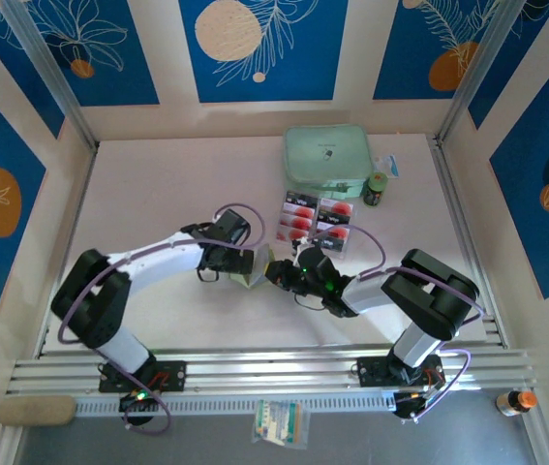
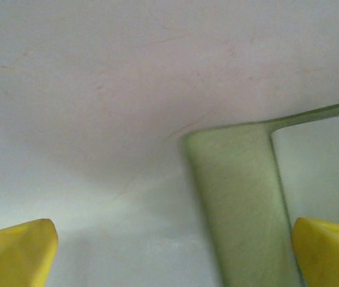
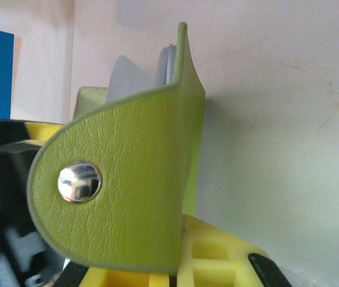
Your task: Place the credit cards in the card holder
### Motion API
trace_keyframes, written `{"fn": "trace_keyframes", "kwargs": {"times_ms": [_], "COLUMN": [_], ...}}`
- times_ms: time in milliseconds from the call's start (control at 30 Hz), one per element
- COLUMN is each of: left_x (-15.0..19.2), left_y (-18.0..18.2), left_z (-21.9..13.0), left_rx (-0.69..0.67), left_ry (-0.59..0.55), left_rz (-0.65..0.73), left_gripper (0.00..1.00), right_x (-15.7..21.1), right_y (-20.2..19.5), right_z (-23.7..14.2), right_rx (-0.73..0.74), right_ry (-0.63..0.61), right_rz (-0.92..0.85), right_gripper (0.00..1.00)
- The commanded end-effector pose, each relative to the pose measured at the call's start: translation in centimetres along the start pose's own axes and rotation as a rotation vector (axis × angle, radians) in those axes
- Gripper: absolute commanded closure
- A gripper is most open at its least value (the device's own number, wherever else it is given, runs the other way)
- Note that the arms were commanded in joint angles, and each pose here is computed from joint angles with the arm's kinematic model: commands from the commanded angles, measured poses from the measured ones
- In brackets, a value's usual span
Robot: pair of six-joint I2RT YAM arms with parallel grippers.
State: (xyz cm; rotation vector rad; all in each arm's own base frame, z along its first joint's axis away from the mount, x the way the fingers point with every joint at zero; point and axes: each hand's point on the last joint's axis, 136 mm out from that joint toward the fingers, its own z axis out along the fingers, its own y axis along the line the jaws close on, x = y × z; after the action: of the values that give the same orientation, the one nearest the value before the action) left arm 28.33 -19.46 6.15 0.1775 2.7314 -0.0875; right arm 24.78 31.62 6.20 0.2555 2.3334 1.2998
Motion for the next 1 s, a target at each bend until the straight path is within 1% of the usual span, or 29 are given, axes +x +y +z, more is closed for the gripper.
{"fn": "trace_keyframes", "kwargs": {"times_ms": [0, 133, 233, 400, 733, 967], "left_x": [-3.1, -4.4, -4.7, -4.3, -2.7, -1.6], "left_y": [-1.5, -2.8, -3.7, -4.6, -4.9, -4.6], "left_z": [-2.6, -4.1, -4.3, -3.6, -2.3, -1.1], "left_rx": [0.112, 0.195, 0.238, 0.266, 0.26, 0.229], "left_ry": [-0.163, -0.217, -0.213, -0.183, -0.137, -0.103], "left_rz": [-0.104, -0.121, -0.101, -0.077, -0.021, 0.012], "left_gripper": [0.0, 0.0, 0.0, 0.0, 0.0, 0.0], "right_x": [-0.3, -0.2, -0.2, -0.1, -0.1, -0.1], "right_y": [0.0, 0.1, 0.3, 0.4, 0.4, 0.5], "right_z": [-0.2, -0.1, 0.0, 0.2, 0.3, 0.4], "right_rx": [0.006, 0.008, 0.005, 0.005, 0.005, 0.005], "right_ry": [-0.025, -0.022, -0.02, -0.016, -0.015, -0.012], "right_rz": [-0.007, -0.012, -0.015, -0.018, -0.02, -0.021], "right_gripper": [1.0, 1.0, 1.0, 1.0, 1.0, 1.0]}}
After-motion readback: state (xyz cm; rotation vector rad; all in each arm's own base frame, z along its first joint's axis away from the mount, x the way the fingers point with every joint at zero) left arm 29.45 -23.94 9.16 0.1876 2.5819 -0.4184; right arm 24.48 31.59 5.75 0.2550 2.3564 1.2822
